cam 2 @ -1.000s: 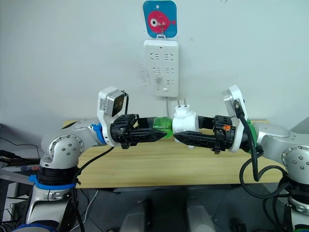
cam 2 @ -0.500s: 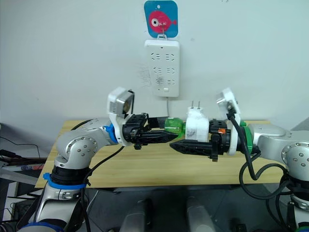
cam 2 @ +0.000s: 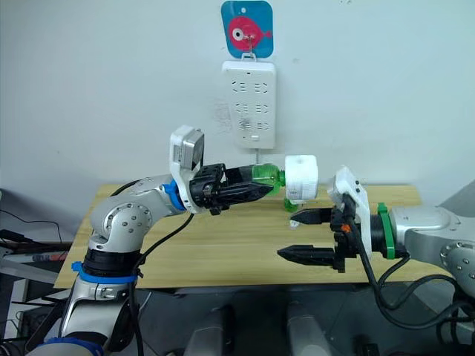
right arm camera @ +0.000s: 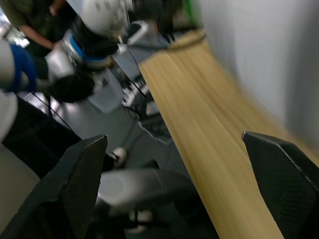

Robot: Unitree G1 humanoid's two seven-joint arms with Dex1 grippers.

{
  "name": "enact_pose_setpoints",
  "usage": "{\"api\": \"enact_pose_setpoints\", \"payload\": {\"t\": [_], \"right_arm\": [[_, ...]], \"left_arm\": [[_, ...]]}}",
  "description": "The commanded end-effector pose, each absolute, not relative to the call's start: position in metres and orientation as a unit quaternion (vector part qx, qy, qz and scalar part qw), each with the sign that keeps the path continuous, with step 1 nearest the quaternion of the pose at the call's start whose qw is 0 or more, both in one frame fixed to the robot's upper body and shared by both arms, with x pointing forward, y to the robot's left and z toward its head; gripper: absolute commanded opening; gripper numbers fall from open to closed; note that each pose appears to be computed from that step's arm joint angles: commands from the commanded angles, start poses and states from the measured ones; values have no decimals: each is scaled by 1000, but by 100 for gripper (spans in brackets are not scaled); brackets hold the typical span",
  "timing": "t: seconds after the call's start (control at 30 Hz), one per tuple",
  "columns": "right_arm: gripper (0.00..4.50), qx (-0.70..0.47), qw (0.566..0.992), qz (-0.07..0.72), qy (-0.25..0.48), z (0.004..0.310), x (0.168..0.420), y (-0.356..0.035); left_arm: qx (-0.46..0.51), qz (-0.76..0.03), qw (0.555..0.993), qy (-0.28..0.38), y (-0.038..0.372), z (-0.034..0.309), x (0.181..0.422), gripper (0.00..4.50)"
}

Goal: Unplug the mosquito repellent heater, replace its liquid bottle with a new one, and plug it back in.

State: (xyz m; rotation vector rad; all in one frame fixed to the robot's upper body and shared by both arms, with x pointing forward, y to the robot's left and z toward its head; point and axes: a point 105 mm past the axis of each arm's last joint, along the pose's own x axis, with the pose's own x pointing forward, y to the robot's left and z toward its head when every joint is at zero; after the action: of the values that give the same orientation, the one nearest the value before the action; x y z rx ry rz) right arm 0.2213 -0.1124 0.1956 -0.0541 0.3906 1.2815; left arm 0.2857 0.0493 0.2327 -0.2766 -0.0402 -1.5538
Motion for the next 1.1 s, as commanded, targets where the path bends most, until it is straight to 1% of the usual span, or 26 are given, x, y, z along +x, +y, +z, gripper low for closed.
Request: {"api": "enact_pose_setpoints", "payload": {"t": [0.03, 0.07, 0.13, 0.17, 0.23, 0.27, 0.33, 0.37, 0.43, 0.5, 0.6, 0.7, 0.87, 0.97, 1.1], "right_arm": [[355, -51, 799, 581, 146, 217, 221, -133], [322, -55, 804, 574, 147, 220, 221, -140], [235, -56, 813, 561, 146, 228, 223, -151], [211, -54, 817, 557, 143, 232, 225, -156], [142, -57, 828, 541, 135, 236, 233, -162], [112, -64, 834, 532, 130, 236, 238, -164], [32, -73, 848, 513, 113, 234, 254, -164], [2, -75, 851, 509, 105, 232, 260, -161], [0, -71, 848, 517, 94, 230, 267, -153], [0, -66, 831, 545, 89, 229, 263, -138], [0, -41, 789, 607, 86, 235, 242, -114], [0, -20, 774, 628, 79, 244, 230, -105], [0, 13, 772, 632, 70, 262, 222, -102], [0, 29, 779, 623, 62, 270, 226, -101], [0, 41, 797, 600, 53, 278, 241, -102]], "left_arm": [[-116, -709, 694, -46, 52, 248, 282, 223], [-118, -712, 691, -43, 53, 248, 281, 223], [-121, -722, 680, -34, 54, 247, 277, 223], [-123, -729, 673, -28, 54, 247, 275, 223], [-129, -739, 661, -20, 54, 247, 271, 223], [-136, -746, 652, -14, 54, 248, 268, 223], [-150, -758, 635, -4, 54, 252, 264, 223], [-153, -762, 629, -1, 54, 253, 263, 223], [-156, -768, 621, 6, 54, 253, 260, 223], [-158, -769, 619, 10, 54, 253, 260, 223], [-154, -762, 629, 7, 54, 251, 263, 223], [-143, -750, 646, -3, 53, 248, 269, 223], [-85, -733, 674, -30, 50, 235, 277, 223], [-49, -729, 682, -46, 47, 228, 278, 223], [-8, -735, 675, -67, 45, 223, 275, 223]]}}
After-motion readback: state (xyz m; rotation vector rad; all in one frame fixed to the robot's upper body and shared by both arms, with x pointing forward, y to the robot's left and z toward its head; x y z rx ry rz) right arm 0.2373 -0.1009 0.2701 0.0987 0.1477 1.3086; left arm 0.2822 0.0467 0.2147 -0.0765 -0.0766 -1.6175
